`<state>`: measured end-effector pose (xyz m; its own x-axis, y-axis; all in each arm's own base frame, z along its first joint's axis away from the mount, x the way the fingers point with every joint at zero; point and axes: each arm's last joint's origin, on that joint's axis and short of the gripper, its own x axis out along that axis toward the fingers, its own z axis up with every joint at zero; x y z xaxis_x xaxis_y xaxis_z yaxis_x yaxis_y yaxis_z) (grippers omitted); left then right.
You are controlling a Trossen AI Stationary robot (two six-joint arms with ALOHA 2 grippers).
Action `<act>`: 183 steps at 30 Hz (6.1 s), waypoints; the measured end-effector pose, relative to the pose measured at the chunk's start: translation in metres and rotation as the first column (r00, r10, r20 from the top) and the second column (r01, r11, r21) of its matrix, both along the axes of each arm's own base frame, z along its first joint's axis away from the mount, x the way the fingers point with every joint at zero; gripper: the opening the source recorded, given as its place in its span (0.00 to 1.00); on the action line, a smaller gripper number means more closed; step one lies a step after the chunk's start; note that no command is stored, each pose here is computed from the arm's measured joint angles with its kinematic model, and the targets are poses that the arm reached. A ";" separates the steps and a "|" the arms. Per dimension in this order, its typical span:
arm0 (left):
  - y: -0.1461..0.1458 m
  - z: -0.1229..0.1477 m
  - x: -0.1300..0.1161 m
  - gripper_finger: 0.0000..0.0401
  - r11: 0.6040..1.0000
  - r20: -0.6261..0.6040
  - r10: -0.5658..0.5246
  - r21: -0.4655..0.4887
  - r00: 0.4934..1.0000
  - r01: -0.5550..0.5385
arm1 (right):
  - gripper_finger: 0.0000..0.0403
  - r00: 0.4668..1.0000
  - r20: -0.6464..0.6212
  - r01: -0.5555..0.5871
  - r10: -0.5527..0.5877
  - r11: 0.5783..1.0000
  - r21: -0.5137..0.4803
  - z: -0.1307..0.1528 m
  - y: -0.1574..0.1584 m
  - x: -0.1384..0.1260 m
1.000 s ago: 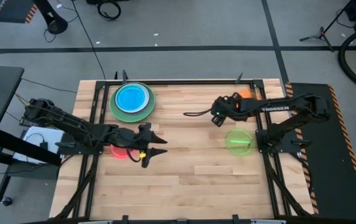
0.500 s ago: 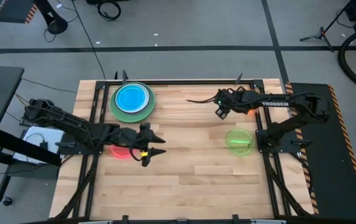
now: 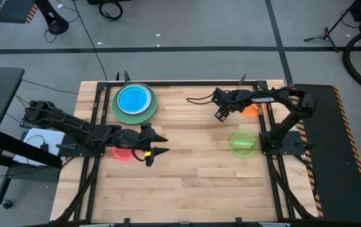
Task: Stack plastic plates
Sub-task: Stack the orange plate on top of the blue plate
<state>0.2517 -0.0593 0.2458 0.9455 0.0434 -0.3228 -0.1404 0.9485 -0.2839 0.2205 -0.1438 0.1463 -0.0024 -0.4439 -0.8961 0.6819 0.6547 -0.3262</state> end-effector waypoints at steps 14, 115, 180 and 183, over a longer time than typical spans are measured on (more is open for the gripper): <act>0.026 -0.002 0.004 0.54 0.993 -0.029 0.066 0.104 0.997 -0.062 | 0.58 0.996 -0.027 0.082 -0.083 0.996 -0.023 0.000 -0.022 -0.016; 0.006 -0.067 0.054 0.66 0.721 -0.066 -0.057 0.687 0.996 0.087 | 0.01 0.499 0.305 -0.860 0.811 0.508 0.058 0.079 0.171 0.027; 0.033 -0.045 0.120 0.03 0.814 -0.289 -0.288 0.429 0.913 0.392 | 0.37 0.418 0.501 -0.821 0.758 0.551 -0.150 0.096 0.190 0.049; 0.025 -0.046 0.118 0.03 0.820 -0.307 -0.262 0.429 0.915 0.379 | 0.45 0.404 0.547 -0.809 0.733 0.566 -0.160 0.107 0.195 0.041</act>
